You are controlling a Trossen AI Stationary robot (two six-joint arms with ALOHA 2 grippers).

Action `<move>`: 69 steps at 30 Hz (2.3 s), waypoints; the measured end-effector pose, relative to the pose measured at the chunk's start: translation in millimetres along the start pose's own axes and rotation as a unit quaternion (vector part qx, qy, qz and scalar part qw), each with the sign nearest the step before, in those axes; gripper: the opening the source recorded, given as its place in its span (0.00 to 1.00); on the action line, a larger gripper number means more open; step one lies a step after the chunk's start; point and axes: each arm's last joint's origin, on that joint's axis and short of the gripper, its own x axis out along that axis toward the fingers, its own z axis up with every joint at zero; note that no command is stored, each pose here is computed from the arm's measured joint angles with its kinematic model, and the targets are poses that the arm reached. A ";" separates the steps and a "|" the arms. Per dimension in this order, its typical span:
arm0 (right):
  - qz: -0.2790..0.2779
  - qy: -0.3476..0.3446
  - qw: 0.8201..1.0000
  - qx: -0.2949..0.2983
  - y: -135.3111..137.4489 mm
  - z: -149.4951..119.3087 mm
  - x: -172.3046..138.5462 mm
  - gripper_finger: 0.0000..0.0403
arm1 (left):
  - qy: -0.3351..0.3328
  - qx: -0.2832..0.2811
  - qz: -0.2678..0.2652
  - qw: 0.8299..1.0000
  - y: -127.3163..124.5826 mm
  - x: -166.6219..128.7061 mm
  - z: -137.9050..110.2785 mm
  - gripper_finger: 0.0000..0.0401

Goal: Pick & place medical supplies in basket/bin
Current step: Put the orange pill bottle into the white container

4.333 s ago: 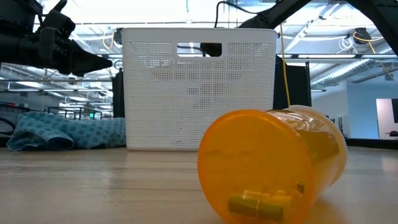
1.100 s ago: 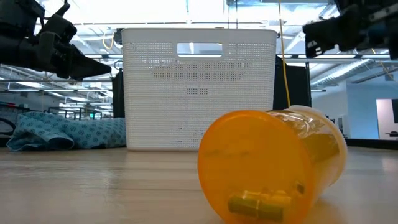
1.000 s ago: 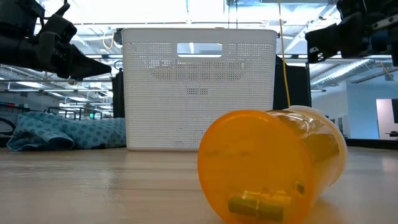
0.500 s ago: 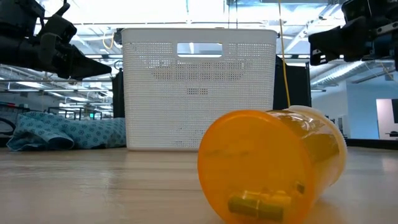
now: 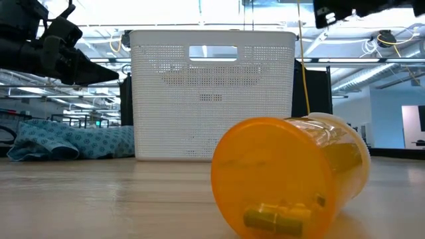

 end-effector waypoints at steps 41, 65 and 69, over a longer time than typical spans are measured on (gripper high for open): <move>0.186 0.168 0.968 -0.022 119.5 -40.3 202.7 0.79 | 0.027 -0.079 -0.011 0.996 -1.2 -0.1 -5.3 0.08; 0.236 0.214 0.948 0.005 97.5 -88.8 226.1 0.67 | 0.029 -0.066 -0.011 0.997 -1.2 -0.2 -5.6 0.08; 0.236 0.217 0.947 0.007 97.7 -89.1 225.9 0.55 | 0.029 -0.074 -0.010 0.997 -1.1 -0.2 -5.6 0.08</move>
